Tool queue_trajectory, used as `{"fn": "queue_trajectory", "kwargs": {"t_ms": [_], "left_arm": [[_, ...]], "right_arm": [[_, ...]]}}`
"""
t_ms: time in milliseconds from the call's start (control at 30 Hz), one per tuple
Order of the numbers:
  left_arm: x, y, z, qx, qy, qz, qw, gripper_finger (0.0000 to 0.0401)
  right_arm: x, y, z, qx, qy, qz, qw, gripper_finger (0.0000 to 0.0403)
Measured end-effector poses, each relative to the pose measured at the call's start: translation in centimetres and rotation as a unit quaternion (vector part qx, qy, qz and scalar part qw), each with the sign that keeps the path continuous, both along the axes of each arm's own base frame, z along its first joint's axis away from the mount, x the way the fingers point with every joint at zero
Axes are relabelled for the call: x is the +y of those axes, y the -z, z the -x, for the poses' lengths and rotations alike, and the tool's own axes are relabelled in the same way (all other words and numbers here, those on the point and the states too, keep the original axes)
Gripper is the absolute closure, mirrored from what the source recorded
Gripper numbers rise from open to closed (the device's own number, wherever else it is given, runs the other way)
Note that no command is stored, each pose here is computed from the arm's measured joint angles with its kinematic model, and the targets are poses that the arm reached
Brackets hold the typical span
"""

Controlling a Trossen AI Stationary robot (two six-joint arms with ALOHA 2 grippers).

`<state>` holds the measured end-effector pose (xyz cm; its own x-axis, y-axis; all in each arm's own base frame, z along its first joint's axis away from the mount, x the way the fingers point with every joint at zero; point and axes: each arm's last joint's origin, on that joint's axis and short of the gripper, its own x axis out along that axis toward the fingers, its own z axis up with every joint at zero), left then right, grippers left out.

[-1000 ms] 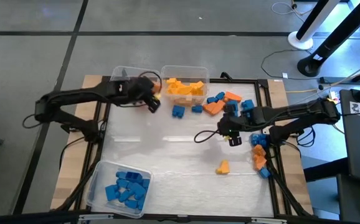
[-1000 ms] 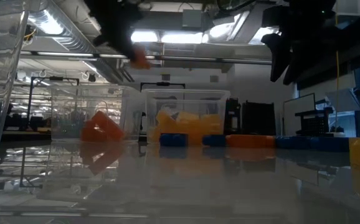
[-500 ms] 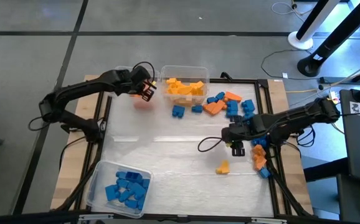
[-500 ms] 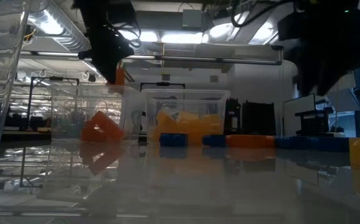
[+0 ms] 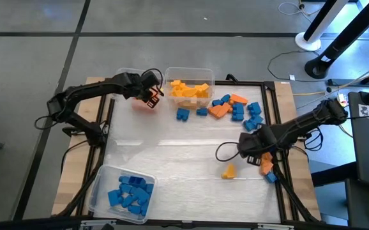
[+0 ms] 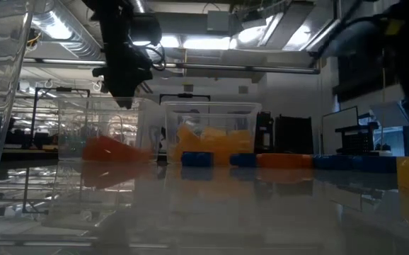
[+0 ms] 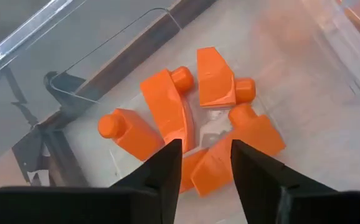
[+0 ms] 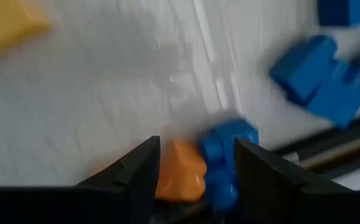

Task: Sort blocks
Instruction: Put the orange game piece into the top left transparent bin

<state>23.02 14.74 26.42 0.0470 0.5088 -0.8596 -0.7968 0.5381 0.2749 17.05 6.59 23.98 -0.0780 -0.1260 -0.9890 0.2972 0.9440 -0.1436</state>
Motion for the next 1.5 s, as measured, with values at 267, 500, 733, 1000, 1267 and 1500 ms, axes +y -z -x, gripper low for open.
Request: {"fn": "queue_trajectory", "kwargs": {"t_ms": [267, 500, 733, 1000, 1267, 1500], "left_arm": [[0.0, 0.0, 0.0, -0.001, -0.003, 0.001, 1.000, 0.0269], [0.0, 0.0, 0.0, -0.004, -0.012, 0.002, 1.000, 0.0269], [0.0, 0.0, 0.0, -0.005, -0.012, 0.002, 1.000, 0.0269], [0.0, 0.0, 0.0, -0.004, -0.010, 0.002, 1.000, 0.0269], [0.0, 0.0, 0.0, -0.006, -0.013, 0.002, 1.000, 0.0269], [0.0, 0.0, 0.0, -0.009, -0.018, 0.002, 1.000, 0.0269]], "right_arm": [[0.4, -0.1, 1.0, 0.053, -0.037, -0.012, 0.998, 0.0201], [0.4, -0.1, 0.8, 0.052, -0.156, -0.023, 0.986, 0.0201], [0.4, 0.9, 1.8, 0.080, -0.200, -0.023, 0.976, 0.0201], [1.4, 3.7, 3.2, 0.050, -0.219, -0.027, 0.974, 0.0205], [1.2, 4.6, 4.0, 0.068, -0.185, -0.014, 0.980, 0.0251], [1.2, 4.6, 3.9, 0.062, -0.184, -0.015, 0.981, 0.0267]]}}
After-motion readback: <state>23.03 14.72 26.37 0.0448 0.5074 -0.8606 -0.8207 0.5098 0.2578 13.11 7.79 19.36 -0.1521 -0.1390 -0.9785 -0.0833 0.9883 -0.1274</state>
